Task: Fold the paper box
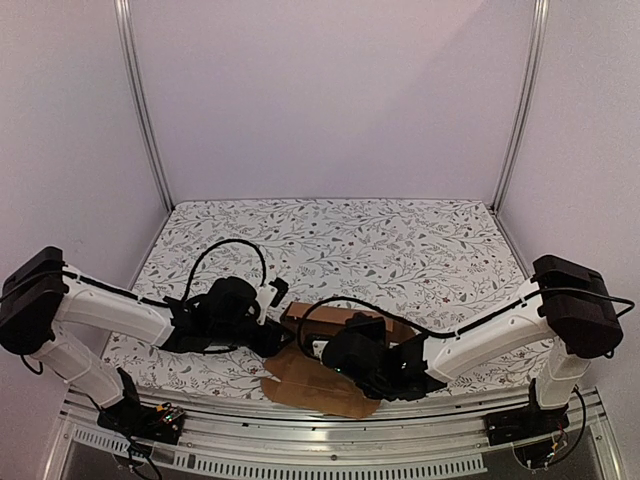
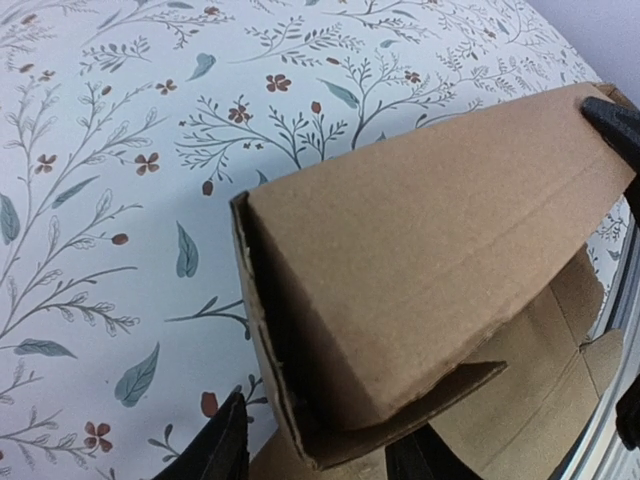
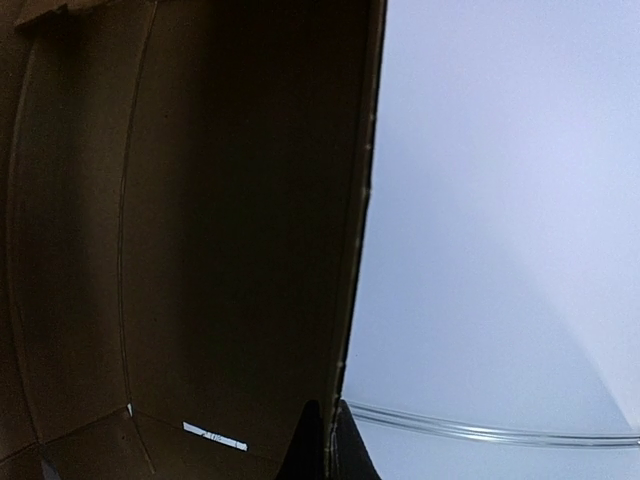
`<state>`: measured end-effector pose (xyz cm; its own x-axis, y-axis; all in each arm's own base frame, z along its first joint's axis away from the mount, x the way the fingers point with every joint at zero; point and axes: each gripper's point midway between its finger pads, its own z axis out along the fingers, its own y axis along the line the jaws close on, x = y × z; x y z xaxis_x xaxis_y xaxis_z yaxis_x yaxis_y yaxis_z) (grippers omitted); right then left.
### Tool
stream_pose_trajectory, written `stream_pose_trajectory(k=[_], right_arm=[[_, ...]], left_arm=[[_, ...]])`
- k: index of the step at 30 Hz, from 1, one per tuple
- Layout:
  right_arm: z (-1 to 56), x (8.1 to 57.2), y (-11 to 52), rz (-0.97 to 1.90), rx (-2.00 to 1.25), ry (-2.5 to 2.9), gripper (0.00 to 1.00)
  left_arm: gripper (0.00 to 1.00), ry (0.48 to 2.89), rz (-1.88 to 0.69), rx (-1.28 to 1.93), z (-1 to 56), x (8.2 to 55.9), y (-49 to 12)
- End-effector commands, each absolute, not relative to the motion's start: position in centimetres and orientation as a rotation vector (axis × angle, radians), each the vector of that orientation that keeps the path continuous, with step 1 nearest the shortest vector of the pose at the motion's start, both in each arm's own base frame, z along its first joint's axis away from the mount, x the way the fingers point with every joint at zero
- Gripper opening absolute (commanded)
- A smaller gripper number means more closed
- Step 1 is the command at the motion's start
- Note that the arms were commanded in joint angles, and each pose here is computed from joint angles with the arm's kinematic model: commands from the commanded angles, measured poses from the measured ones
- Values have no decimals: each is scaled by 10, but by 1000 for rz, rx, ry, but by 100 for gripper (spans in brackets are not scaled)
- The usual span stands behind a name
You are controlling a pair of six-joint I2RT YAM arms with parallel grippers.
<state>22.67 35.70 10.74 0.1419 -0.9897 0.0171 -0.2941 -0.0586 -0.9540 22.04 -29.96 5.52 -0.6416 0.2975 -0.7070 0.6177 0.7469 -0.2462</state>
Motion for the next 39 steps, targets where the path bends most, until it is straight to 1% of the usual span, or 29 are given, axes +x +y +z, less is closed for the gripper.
stream_pose_trajectory(k=[1,5,16,21,29,37,39], right_arm=[[89,221,347,-1008,-1569,1312,0],[84,220,343,-1010,-1569,1332,0],[75,211,347,-987,-1584,1361,0],[74,210,346,-973,-1577,1394,0],[73,208,346,-961,-1565,1436,0],[72,206,352,-900,-1552,1498,0],[71,204,354,-867,-1550,1519,2]], left_arm=[[45,2234,-603,649,62,229,-309],[42,2218,-606,629,63,231,-313],[39,2178,-600,632,67,238,-326],[35,2171,-582,635,65,239,-328],[19,2165,-571,635,63,239,-332],[5,2153,-573,642,66,240,-339],[0,2152,-569,645,66,240,-339]])
